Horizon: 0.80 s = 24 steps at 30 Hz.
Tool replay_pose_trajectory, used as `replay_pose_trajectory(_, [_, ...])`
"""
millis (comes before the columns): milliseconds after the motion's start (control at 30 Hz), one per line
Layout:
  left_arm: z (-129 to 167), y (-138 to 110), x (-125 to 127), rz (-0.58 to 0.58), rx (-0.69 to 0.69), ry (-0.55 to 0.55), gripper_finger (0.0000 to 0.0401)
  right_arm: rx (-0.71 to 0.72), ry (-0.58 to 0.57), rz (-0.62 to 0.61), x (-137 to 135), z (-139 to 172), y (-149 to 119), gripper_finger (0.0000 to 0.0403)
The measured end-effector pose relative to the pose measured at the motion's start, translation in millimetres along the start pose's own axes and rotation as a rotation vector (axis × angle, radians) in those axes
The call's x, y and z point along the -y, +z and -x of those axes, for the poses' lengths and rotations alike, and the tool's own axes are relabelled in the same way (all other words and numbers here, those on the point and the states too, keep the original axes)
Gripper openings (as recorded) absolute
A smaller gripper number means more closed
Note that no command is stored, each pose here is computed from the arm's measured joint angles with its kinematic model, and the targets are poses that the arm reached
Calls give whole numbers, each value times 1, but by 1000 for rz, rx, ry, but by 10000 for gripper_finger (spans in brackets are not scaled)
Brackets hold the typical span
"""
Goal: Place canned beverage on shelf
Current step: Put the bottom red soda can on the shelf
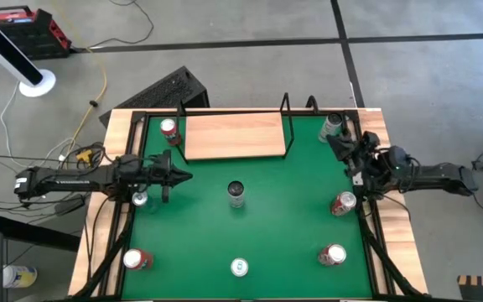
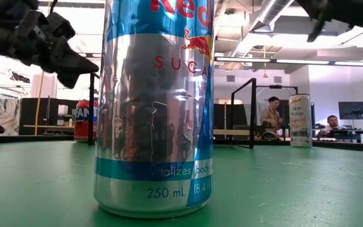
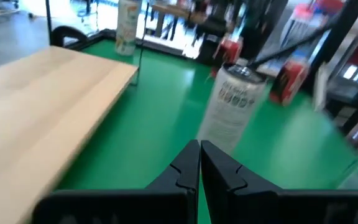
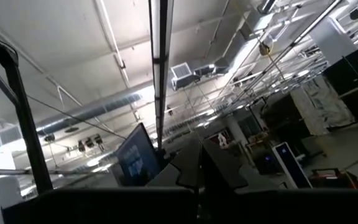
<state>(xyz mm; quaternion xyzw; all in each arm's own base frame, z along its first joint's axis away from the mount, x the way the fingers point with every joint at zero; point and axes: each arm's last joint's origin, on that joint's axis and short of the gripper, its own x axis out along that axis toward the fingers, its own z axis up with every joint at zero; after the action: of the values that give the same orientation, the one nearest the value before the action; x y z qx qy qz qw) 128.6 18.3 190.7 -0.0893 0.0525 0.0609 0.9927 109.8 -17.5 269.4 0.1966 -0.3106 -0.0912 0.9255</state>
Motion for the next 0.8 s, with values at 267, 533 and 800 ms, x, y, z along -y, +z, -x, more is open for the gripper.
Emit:
replay_pose_trajectory(267, [-12,38,-6,-178,-21,187,2,-69,17,-19,-16,-50,6,43])
replay_pose_trajectory(533, [-22,68,-4,-256,3,195,61,-202,156,-14,-39,-105,0,43])
replay_pose_trajectory(800, [-36,61,-3,-225,-66,107,169,-681,4,76,-56,-151,-13,78])
